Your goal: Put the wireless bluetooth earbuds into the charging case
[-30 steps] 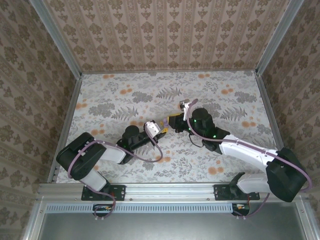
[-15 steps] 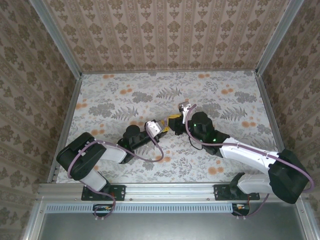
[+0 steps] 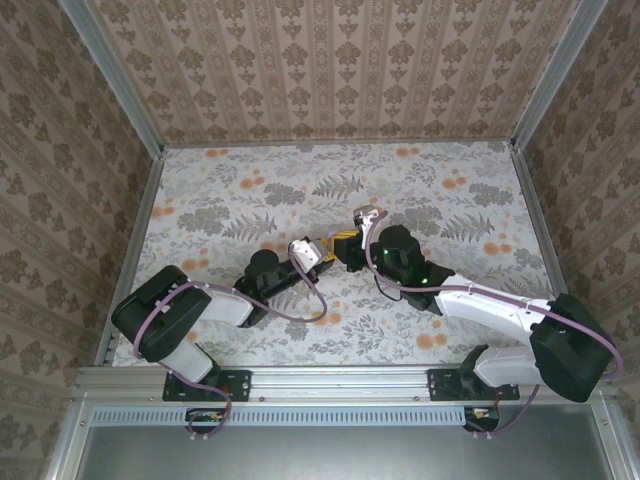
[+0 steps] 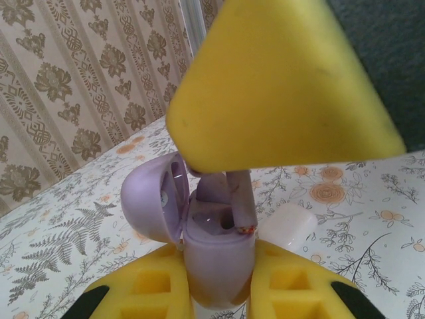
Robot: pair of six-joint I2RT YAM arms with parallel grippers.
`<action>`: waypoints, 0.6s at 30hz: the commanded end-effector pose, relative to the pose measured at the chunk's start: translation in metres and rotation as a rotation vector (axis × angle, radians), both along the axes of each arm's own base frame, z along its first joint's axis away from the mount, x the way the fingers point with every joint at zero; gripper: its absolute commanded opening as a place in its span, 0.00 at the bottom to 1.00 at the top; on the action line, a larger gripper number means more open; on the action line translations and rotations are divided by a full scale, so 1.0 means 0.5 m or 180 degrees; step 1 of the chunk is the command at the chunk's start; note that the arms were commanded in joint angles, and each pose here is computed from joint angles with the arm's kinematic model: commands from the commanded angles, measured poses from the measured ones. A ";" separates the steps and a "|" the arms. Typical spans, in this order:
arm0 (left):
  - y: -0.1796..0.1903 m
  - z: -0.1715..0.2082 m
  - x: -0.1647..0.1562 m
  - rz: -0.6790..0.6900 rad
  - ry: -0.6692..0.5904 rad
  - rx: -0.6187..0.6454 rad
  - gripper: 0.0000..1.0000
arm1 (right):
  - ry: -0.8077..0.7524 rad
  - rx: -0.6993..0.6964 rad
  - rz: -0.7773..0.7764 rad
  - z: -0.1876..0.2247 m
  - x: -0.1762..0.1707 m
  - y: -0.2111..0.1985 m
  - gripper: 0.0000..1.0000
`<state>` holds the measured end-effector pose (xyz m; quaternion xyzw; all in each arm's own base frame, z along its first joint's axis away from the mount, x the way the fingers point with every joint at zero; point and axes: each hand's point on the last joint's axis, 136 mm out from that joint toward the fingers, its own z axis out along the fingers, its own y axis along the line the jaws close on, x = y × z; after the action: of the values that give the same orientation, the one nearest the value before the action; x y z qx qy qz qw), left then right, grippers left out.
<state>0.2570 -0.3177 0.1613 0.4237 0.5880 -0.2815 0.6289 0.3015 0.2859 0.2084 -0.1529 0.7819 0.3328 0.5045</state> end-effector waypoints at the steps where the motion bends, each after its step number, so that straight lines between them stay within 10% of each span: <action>1: -0.009 0.062 -0.001 -0.0026 -0.0138 -0.0256 0.02 | -0.0116 -0.0007 -0.0031 0.010 0.008 0.006 0.18; 18: -0.007 0.080 -0.005 -0.0038 -0.0165 -0.0327 0.02 | -0.0065 -0.0038 -0.0353 -0.006 0.027 -0.014 0.18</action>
<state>0.2567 -0.3169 0.1642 0.4194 0.5898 -0.2843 0.6288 0.3103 0.2811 0.2067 -0.1343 0.7837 0.3077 0.5226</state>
